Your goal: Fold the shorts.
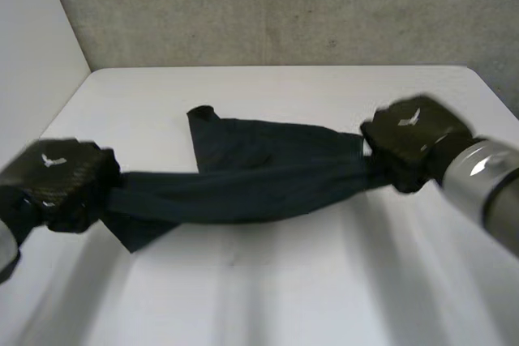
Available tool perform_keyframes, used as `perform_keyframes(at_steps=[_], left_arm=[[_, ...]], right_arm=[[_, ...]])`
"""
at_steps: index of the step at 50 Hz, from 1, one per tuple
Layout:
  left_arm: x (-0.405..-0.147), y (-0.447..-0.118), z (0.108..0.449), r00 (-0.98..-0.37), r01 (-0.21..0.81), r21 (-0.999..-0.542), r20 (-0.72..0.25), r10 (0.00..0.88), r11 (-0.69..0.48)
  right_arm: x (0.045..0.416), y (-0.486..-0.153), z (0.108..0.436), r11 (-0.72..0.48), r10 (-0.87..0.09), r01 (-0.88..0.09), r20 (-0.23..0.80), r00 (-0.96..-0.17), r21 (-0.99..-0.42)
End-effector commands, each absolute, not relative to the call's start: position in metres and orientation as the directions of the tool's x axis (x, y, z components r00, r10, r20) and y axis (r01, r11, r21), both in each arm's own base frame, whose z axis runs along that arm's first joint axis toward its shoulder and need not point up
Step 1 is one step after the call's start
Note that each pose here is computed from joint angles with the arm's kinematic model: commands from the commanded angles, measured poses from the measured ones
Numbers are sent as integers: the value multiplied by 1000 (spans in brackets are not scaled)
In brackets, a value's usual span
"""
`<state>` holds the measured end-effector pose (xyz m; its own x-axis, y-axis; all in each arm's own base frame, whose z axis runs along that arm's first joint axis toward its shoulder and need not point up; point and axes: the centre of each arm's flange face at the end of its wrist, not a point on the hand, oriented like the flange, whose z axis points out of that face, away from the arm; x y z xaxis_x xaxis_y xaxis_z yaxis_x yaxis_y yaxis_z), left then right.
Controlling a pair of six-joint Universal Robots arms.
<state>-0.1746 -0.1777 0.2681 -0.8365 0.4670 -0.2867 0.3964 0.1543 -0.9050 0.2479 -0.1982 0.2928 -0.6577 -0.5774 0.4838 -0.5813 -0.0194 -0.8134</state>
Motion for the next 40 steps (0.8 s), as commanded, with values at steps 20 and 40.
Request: perform_keyframes(at_steps=[20,40], left_arm=[[-218,-286,182,-804,454,-843,-246,541,291],[-260,-347,463,-975,-34,-756,-118,188,-654]], right_arm=[[275,-264,192,71,-596,-615,461,-658,-785],[303,-335,433,-836,17,-178,300,-954,-520]])
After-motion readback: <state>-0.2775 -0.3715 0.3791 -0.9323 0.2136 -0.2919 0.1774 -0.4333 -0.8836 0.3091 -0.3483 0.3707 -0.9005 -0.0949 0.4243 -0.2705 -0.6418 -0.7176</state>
